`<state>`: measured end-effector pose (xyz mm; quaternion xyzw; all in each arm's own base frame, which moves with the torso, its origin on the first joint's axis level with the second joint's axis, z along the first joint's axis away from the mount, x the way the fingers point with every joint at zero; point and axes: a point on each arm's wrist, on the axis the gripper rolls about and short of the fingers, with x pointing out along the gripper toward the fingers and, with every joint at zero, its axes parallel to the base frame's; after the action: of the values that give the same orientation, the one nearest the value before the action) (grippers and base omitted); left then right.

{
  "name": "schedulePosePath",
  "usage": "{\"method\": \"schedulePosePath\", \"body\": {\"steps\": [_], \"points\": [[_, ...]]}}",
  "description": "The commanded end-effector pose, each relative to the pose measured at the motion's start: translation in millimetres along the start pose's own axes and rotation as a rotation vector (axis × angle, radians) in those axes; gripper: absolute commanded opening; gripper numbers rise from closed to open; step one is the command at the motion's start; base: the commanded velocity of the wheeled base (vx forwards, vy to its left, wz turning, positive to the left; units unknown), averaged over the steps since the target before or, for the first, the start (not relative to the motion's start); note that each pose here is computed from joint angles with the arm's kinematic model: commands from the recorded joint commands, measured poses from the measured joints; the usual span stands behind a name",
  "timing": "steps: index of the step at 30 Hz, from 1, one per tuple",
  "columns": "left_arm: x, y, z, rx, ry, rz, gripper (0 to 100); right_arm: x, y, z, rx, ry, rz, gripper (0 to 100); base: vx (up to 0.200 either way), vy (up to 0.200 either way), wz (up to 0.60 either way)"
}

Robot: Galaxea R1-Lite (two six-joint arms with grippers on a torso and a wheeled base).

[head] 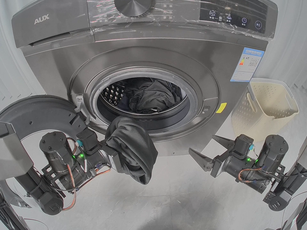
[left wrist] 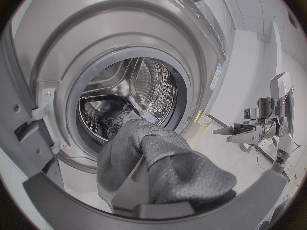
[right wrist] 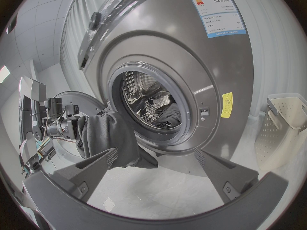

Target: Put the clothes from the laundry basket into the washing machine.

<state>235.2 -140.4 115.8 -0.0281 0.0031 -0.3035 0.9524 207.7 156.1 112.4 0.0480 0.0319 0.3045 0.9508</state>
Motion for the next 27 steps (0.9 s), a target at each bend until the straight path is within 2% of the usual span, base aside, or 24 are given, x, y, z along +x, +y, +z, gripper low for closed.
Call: {"method": "schedulePosePath", "body": {"steps": [1, 7, 13, 18, 23, 24, 27], "points": [[0.6, -1.5, -1.1, -0.001, 0.004, -0.006, 0, 0.4, 0.7, 1.0, 0.0, -0.005, 0.002, 100, 0.0, 0.0, 0.0], [0.6, -3.5, -3.8, 0.009, 0.015, -0.013, 0, -0.3, 1.7, -1.1, 0.001, 0.004, 0.004, 100, 0.0, 0.0, 0.0], [0.0, -4.8, -4.0, 0.01, 0.017, -0.018, 0, -0.5, 3.4, -0.2, 0.001, 0.0, 0.01, 100, 0.2, 0.0, 0.0], [2.1, -4.5, -6.4, 0.01, 0.023, -0.017, 0, -1.5, 4.5, -0.8, 0.001, 0.004, 0.015, 100, 0.0, 0.0, 0.0], [1.4, -5.9, -7.3, 0.005, 0.027, -0.009, 0, -2.8, 12.6, -0.8, 0.009, 0.004, 0.041, 100, 0.0, 0.0, 0.0], [3.5, -12.3, -6.4, 0.007, 0.02, -0.022, 0, -3.5, 18.7, -1.1, 0.01, 0.004, 0.055, 100, 0.0, 0.0, 0.0], [11.5, -16.6, -2.9, 0.01, -0.007, -0.002, 0, -5.2, 28.4, -1.0, 0.013, 0.004, 0.092, 100, 0.0, 0.0, 0.0]]}}
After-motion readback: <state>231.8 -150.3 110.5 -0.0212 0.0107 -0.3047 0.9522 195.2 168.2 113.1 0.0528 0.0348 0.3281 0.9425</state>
